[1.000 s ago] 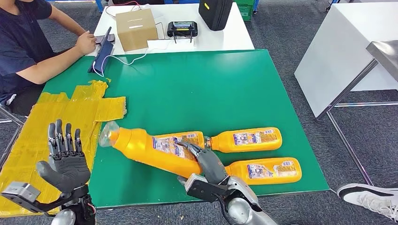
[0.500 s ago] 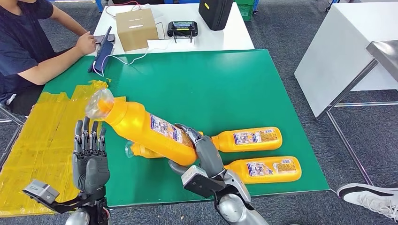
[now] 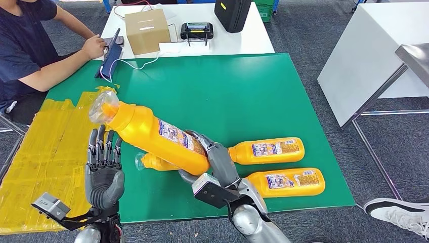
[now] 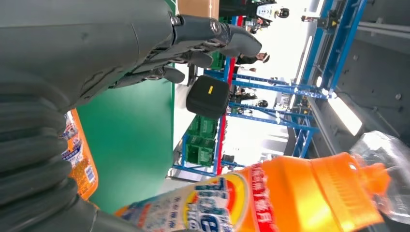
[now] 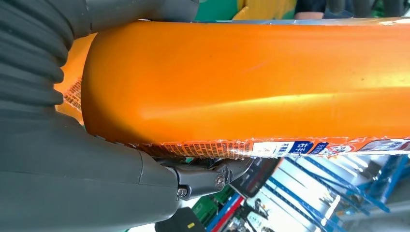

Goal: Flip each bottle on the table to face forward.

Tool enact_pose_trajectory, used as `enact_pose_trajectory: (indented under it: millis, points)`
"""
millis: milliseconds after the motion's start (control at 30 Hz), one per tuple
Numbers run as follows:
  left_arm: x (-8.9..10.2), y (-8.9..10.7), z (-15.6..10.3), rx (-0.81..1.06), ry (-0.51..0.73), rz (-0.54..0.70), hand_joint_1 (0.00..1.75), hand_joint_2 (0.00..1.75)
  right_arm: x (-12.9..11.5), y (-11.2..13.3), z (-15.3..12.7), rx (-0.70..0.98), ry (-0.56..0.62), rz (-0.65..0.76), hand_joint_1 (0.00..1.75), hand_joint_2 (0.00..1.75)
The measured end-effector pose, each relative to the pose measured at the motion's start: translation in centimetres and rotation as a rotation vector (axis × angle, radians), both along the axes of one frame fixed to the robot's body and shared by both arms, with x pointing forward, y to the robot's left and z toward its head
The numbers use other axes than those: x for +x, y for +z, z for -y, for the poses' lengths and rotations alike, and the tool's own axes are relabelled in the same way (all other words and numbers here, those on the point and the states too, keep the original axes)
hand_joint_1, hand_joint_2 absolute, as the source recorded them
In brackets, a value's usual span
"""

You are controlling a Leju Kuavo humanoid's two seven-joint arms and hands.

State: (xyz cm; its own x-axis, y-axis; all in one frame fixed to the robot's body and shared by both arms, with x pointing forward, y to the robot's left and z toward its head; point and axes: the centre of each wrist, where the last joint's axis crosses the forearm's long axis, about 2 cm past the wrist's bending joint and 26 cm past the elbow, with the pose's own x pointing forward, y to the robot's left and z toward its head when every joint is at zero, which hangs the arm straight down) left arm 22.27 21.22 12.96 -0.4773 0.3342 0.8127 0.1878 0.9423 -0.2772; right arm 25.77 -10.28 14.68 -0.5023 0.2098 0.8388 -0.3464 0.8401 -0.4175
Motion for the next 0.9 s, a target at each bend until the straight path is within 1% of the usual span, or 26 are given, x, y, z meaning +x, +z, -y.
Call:
enact_pose_trajectory:
  millis: [133, 267, 400, 467, 500, 600, 633, 900]
  points:
    - [-0.1, 0.1, 0.3, 0.005, -0.027, 0.009, 0.0, 1.75, 0.3, 0.0, -0.5, -0.046, 0.024, -0.006, 1.75, 1.75]
    - [-0.4, 0.3, 0.9, 0.018, -0.076, 0.027, 0.0, 1.75, -1.1, -0.5, -3.9, -0.219, 0.151, 0.007, 1.75, 1.75]
    - [-0.6, 0.1, 0.8, 0.023, -0.087, 0.022, 0.0, 1.75, -2.4, -0.9, -6.0, -0.29, 0.238, 0.028, 1.75, 1.75]
    - [-0.8, -0.1, 0.5, 0.028, -0.086, 0.017, 0.0, 1.75, -2.5, -1.1, -6.6, -0.311, 0.261, 0.033, 1.75, 1.75]
    - [-0.8, -0.2, 0.4, 0.031, -0.085, 0.013, 0.18, 1.75, -2.5, -1.1, -6.7, -0.321, 0.267, 0.036, 1.75, 1.75]
    - [-1.0, -0.4, 0.2, 0.046, -0.085, 0.002, 1.49, 1.75, -2.4, -1.3, -7.0, -0.343, 0.281, 0.04, 1.75, 1.75]
    - [-1.1, -0.5, 0.1, 0.053, -0.085, -0.001, 1.75, 1.75, -2.4, -1.3, -7.0, -0.348, 0.284, 0.04, 1.75, 1.75]
    - [-1.2, -0.7, -0.3, 0.085, -0.086, 0.002, 1.75, 1.75, -2.2, -1.6, -7.2, -0.374, 0.292, 0.041, 1.75, 1.75]
